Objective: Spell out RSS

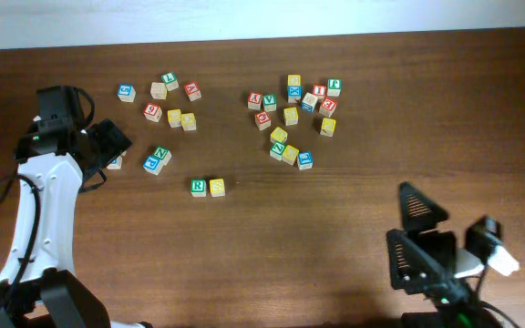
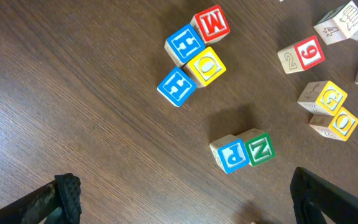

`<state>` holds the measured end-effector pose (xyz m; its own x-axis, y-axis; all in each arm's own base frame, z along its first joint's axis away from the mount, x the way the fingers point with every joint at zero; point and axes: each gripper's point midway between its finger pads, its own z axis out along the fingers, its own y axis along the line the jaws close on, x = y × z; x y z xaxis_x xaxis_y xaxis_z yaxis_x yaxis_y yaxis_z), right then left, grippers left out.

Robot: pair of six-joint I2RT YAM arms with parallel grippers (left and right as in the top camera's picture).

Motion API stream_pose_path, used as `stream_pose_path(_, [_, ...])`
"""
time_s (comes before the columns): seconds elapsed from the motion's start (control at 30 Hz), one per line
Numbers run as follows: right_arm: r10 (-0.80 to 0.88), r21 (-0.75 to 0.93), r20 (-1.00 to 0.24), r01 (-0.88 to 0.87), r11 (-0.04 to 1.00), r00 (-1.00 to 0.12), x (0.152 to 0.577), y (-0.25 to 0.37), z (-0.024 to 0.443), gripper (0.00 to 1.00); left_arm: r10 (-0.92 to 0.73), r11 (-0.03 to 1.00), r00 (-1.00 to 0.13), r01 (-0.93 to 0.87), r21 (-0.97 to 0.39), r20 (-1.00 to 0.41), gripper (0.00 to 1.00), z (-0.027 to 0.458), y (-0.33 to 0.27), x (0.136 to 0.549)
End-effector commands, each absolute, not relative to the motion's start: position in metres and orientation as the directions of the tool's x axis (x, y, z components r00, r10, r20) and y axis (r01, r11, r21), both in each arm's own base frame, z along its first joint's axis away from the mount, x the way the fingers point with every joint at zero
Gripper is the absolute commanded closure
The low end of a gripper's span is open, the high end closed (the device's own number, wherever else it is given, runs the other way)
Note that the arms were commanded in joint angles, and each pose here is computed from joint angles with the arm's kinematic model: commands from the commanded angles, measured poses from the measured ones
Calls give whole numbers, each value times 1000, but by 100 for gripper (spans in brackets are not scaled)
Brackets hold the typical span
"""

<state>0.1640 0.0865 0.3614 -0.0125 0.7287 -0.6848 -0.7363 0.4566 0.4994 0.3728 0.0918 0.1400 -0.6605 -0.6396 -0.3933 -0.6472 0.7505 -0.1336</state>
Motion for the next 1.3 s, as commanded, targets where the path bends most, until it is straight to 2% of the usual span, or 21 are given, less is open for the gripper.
stream_pose_path(0.0, [631, 397, -761, -663, 635, 149, 172, 75, 411, 2, -648, 740, -634, -655, -153, -423, 1, 154, 95, 375])
stream_pose_path(0.1, [531, 397, -846, -611, 685, 45, 205, 83, 422, 2, -648, 740, -633, -655, -153, -423, 1, 154, 95, 375])
stream_pose_path(0.2, [428, 450, -883, -614, 648, -195, 250, 104, 421, 2, -648, 740, -633, -655, -154, -423, 1, 154, 95, 375])
stream_pose_path(0.3, [281, 438, -899, -689, 578, -336, 277, 131, 422, 2, -648, 740, -633, -655, -154, -423, 1, 154, 95, 375])
stream_pose_path(0.37, [226, 444, -892, -672, 593, -391, 300, 143, 419, 2, -648, 740, -633, -655, -153, -423, 1, 154, 95, 375])
stream_pose_path(0.47, [121, 390, -877, -544, 743, -464, 352, 157, 390, 2, -648, 740, -633, -655, -154, -423, 1, 154, 95, 375])
stream_pose_path(0.57, [55, 257, -814, -274, 927, -578, 396, 150, 344, 2, -648, 740, -633, -655, -153, -423, 1, 154, 95, 375])
stream_pose_path(0.67, [-46, 90, -719, -159, 983, -693, 424, 155, 297, 2, -648, 740, -633, -655, -154, -423, 1, 154, 95, 375])
stream_pose_path(0.77, [-145, 4, -642, -192, 981, -753, 446, 164, 262, 2, -648, 740, -633, -655, -153, -423, 1, 154, 95, 375])
stream_pose_path(0.87, [-156, -1, -607, -195, 981, -780, 462, 172, 234, 2, -648, 740, -633, -655, -154, -423, 1, 154, 95, 375])
stream_pose_path(1.27, [-183, 30, -485, -225, 974, -855, 479, 192, 152, 2, -648, 740, -633, -655, -154, -423, 1, 154, 95, 375])
